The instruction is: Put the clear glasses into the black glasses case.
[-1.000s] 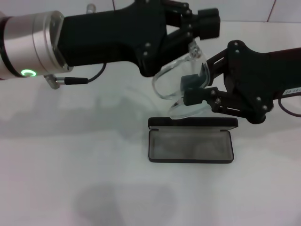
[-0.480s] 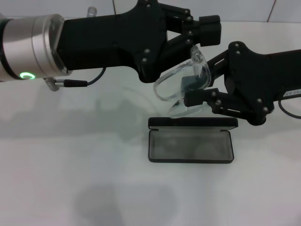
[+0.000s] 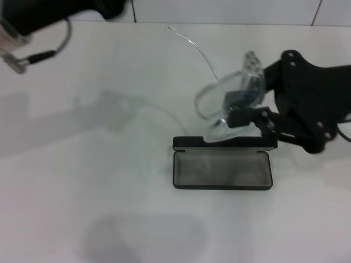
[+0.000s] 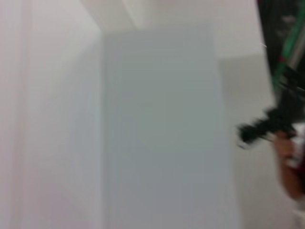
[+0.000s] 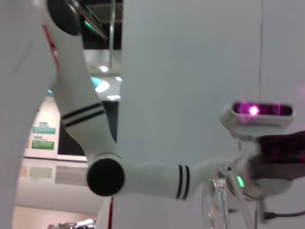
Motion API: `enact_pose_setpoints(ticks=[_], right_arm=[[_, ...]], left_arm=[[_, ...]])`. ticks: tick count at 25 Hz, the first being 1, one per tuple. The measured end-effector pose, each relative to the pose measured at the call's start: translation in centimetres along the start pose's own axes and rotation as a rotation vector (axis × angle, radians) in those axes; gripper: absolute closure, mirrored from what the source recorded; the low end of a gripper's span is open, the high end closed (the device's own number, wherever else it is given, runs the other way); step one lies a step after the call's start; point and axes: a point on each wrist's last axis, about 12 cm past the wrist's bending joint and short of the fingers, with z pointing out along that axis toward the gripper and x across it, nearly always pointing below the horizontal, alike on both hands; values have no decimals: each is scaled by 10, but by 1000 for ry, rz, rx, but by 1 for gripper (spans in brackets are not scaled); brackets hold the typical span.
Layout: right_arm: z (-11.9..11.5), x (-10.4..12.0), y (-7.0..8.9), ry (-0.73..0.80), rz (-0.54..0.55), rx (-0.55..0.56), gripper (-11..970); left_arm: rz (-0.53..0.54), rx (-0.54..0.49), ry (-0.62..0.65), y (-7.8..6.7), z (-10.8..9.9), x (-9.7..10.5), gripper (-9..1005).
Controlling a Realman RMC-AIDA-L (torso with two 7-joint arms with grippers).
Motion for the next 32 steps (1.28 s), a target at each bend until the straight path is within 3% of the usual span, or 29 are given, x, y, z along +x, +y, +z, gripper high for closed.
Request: enact_pose_setpoints(ticks=[6,12,20,25,32], right_arm=[[-7,-8,19,-78,-111,-98,845],[-6,-19,22,-117,-232,-136,846],[-1,-25,12,-127,-306,-107,846],[4,-18,0,-117,-286,-73,846],[7,-5,-6,-82,-232,-46,846]], left_arm=[[-57,-232,-49,21,-34,11,936],[-163,-257,49,25,-32,34,936],[-280,-92,146,16,9,57,935],[-273,30,167,13,41,55,935],[-262,115,141,10,56,46,936]])
